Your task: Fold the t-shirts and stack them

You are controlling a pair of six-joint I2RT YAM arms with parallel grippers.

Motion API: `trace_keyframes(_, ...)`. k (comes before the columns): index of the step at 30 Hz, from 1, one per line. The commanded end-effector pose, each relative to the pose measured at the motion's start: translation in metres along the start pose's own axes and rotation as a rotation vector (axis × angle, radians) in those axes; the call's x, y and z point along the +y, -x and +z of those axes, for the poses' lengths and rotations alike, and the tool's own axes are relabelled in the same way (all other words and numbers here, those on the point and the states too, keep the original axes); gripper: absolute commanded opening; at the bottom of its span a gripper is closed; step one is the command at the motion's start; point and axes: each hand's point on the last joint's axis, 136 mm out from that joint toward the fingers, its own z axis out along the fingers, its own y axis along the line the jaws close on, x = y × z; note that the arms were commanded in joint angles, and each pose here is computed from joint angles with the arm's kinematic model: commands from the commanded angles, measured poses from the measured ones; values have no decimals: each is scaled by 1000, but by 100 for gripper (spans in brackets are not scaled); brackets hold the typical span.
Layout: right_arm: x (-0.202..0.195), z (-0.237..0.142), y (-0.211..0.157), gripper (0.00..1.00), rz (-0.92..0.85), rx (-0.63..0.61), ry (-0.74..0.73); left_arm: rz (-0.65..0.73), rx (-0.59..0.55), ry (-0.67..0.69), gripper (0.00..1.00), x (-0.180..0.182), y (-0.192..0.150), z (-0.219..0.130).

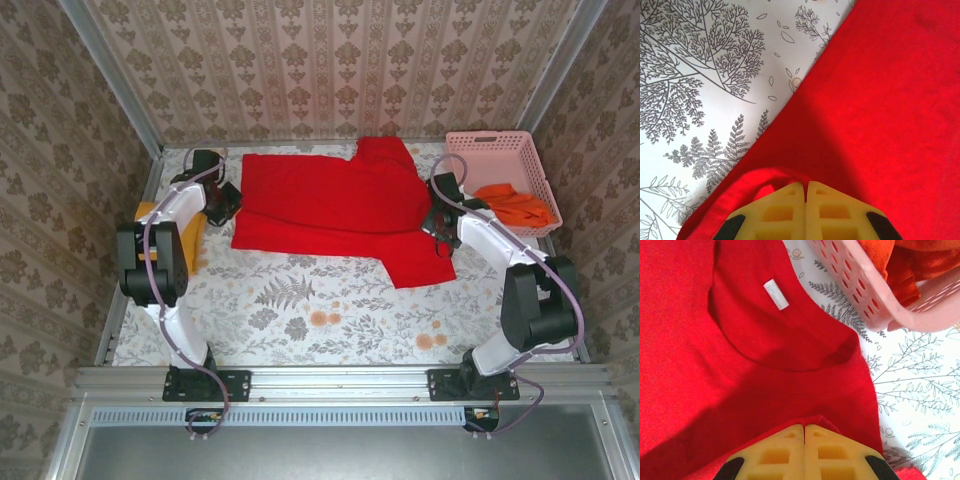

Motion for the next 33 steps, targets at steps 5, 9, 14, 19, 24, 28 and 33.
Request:
trace_keyframes(5, 16, 13, 28, 0, -68, -83, 41, 11, 5, 21, 0, 1, 8, 6)
trace_keyframes(9, 25, 26, 31, 3, -126, -77, 57, 6, 12, 36, 0, 6, 6, 10)
trace_keyframes(14, 30, 16, 40, 43, -155, -123, 91, 5, 23, 22, 34, 3, 5, 13)
trace_keyframes(19, 27, -21, 25, 66, -251, -182, 145, 36, -6, -21, 89, -7, 2, -5)
trace_keyframes(24, 31, -43, -37, 65, -383, -104, 239, 66, -43, -99, 100, -15, -17, -22)
trace_keyframes(28, 30, -40, -87, 60, -391, 9, 238, 97, -41, -138, 100, -18, -44, -20)
trace_keyframes(33, 34, -24, -131, 54, -384, 140, 260, 81, -2, -140, 100, -11, -65, 3)
